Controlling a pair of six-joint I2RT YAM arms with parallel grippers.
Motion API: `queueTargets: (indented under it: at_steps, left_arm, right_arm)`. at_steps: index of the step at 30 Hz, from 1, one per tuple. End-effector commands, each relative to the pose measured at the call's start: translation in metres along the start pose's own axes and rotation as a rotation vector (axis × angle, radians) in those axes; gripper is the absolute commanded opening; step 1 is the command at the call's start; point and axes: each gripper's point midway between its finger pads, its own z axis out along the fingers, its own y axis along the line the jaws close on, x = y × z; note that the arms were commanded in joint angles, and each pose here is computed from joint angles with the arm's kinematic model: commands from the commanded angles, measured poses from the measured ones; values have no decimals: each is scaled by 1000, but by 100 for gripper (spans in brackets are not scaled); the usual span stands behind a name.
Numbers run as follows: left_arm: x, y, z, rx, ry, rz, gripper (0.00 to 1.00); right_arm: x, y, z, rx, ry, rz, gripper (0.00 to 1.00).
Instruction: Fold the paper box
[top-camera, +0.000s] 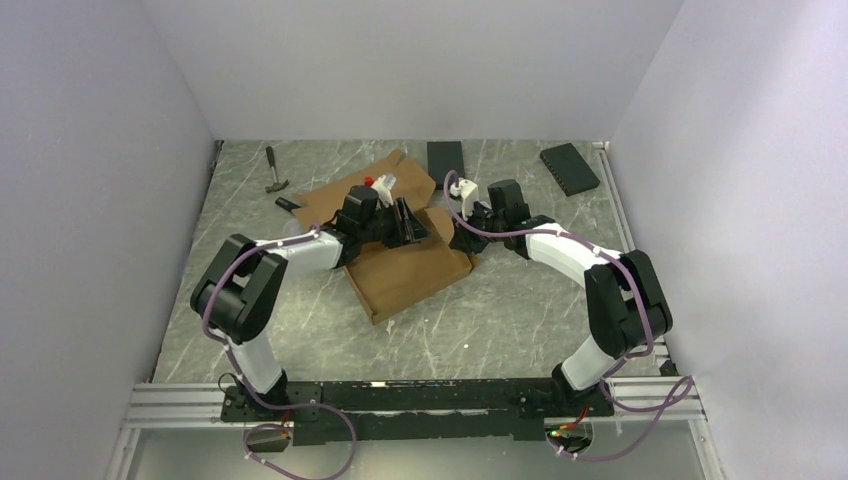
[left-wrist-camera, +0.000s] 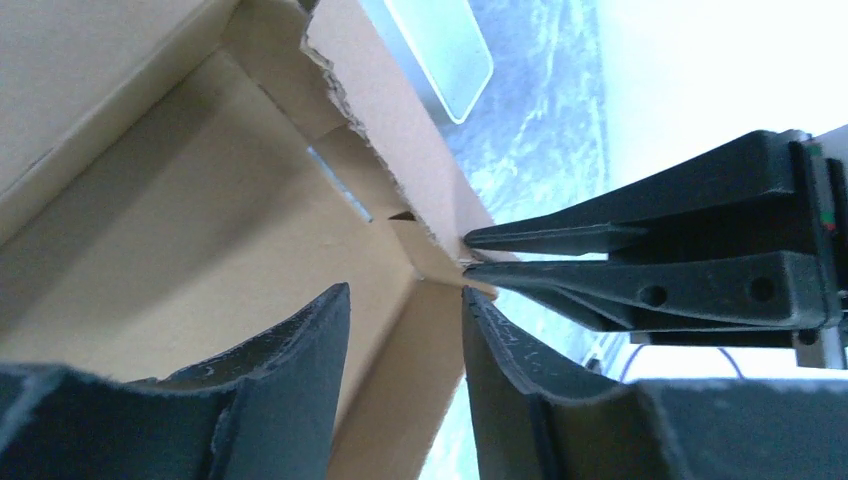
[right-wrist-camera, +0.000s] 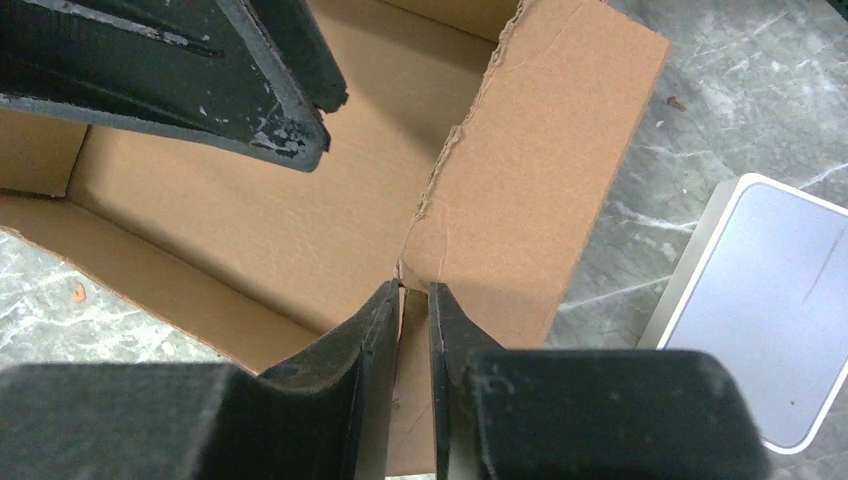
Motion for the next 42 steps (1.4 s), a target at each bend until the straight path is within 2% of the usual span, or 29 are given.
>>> queueTargets:
  at_steps: [1,2,5,14,20,27,34,42]
  left_arm:
    - [-9,-25,9,140,-6,-66,52]
    - [-9,-26,11,150,-6,-78,56]
    - [-12,-29,16,180,-17,-109,57]
    - [-15,-19,39,190,-20,-179,54]
    - [-16,-12,51,194,-16,-212,38]
    - [-16,-6,53,176,-17,-218,28]
    - [-16,0,56,178,-14,-230,1]
    - [-14,7,50,182,-14,-229,0]
  right_arm:
    - [-8,4,1,-23,-5,-6,19]
    - [-8,5,1,-24,-5,-6,19]
    - [-8,6,2,-28,-4,-7,19]
    - [-7,8,3,-33,-2,-10,19]
    - [-7,8,3,-33,-1,-11,19]
    - [-9,10,3,-40,-4,-17,19]
    - [-14,11,-1,-41,-13,-27,20]
    - [-42,12,-36,-76,-122,-9,44]
